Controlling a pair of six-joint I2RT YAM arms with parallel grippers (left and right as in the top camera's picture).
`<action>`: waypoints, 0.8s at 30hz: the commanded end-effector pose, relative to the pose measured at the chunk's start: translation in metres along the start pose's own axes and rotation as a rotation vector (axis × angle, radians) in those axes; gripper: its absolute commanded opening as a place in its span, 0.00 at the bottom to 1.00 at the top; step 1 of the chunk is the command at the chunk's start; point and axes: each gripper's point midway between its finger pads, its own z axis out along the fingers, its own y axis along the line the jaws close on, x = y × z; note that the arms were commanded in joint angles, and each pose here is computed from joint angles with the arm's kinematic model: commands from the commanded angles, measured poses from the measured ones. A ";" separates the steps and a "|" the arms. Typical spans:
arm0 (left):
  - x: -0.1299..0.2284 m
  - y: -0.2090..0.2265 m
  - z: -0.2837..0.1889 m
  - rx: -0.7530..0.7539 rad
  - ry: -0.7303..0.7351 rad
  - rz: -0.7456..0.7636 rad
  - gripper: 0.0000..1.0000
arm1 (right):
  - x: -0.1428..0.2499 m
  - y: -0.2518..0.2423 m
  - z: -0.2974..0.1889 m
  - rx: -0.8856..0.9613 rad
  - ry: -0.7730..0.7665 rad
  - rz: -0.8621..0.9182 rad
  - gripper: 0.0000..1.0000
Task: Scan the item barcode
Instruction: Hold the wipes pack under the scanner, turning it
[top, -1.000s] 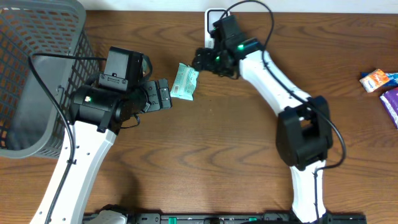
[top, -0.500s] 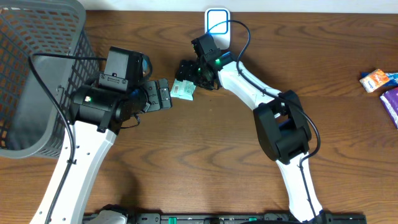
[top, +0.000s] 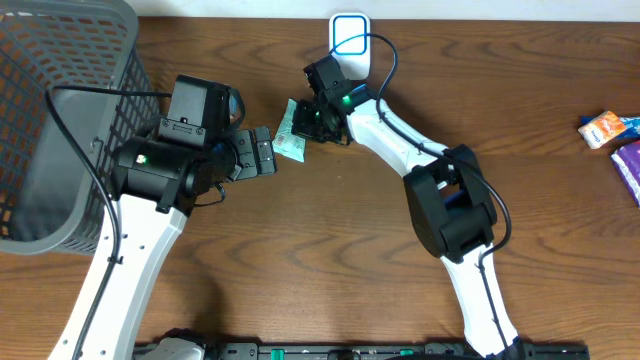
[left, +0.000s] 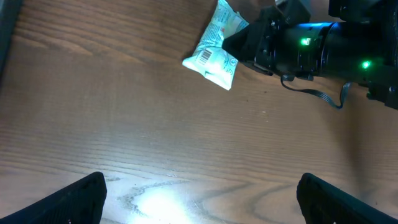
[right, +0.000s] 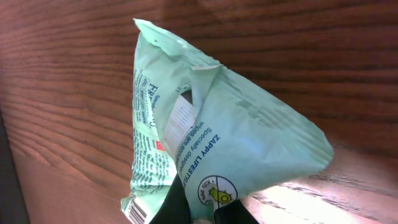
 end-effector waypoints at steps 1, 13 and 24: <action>-0.002 0.004 0.001 -0.017 -0.001 0.012 0.98 | -0.009 -0.056 -0.002 0.184 -0.026 -0.018 0.01; -0.002 0.004 0.001 -0.017 -0.001 0.012 0.98 | -0.066 -0.128 -0.194 0.937 -0.366 -0.256 0.01; -0.002 0.004 0.001 -0.017 -0.001 0.012 0.98 | -0.071 -0.173 -0.218 1.335 -0.310 -0.406 0.01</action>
